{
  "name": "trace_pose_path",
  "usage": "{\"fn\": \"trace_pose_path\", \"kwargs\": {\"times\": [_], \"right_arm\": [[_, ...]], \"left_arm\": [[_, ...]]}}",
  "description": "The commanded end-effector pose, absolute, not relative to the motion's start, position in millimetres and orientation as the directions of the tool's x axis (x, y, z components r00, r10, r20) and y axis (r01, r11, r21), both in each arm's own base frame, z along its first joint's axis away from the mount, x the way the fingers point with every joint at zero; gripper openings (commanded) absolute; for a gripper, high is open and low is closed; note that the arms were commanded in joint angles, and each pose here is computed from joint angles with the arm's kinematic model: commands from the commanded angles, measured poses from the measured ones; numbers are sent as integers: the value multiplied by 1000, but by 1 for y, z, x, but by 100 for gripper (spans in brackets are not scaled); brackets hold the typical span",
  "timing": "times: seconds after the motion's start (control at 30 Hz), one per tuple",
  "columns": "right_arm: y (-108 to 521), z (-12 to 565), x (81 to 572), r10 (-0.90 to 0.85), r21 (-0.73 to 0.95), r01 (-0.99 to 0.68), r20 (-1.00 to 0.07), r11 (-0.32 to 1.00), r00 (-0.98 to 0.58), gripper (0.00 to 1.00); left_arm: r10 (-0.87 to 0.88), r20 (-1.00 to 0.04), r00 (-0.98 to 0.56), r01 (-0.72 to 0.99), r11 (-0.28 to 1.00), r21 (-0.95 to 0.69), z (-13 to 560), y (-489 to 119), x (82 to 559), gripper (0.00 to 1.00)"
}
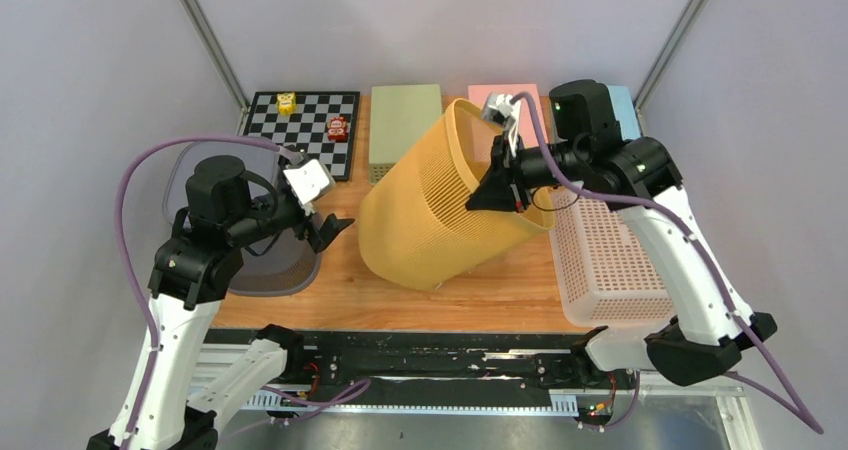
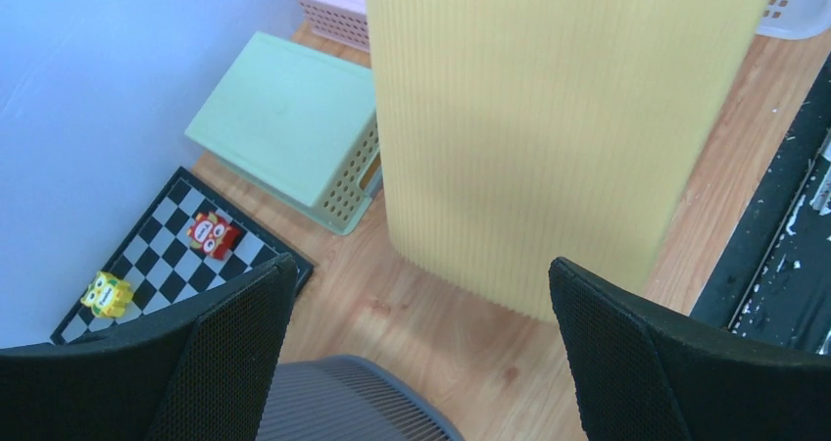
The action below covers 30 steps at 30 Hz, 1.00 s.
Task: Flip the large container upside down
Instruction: Adjust the container at the center of the board.
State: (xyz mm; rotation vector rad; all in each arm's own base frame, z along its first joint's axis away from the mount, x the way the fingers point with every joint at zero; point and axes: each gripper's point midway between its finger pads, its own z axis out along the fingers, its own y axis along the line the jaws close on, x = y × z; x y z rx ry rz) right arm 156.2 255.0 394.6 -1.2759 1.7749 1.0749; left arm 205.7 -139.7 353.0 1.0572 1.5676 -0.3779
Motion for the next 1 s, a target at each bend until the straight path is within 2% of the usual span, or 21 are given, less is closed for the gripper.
{"fn": "trace_pose_path", "kwargs": {"times": [0.0, 0.2, 0.37, 0.47, 0.57, 0.67, 0.97], "right_arm": [[272, 424, 160, -163, 520, -854, -840, 25, -517, 2], [266, 403, 190, -15, 753, -657, -657, 39, -754, 2], [245, 376, 222, 130, 823, -549, -565, 144, -814, 2], [232, 366, 231, 175, 830, -524, -554, 192, -814, 3], [219, 352, 240, 203, 806, -523, -581, 277, -788, 17], [210, 328, 250, 204, 780, -521, -605, 346, -770, 25], [195, 284, 272, 212, 776, -463, -584, 429, -783, 30]], "left_arm": [[402, -911, 93, 803, 511, 308, 364, -144, 197, 100], [393, -914, 104, 799, 514, 312, 375, -144, 195, 100], [390, -917, 82, 800, 523, 294, 372, -146, 200, 100], [387, -920, 57, 789, 548, 279, 369, -144, 207, 100], [393, -919, 28, 762, 587, 274, 363, -140, 217, 100], [403, -915, -15, 728, 632, 266, 354, -133, 228, 100], [399, -907, -135, 696, 689, 200, 320, -127, 240, 100]]}}
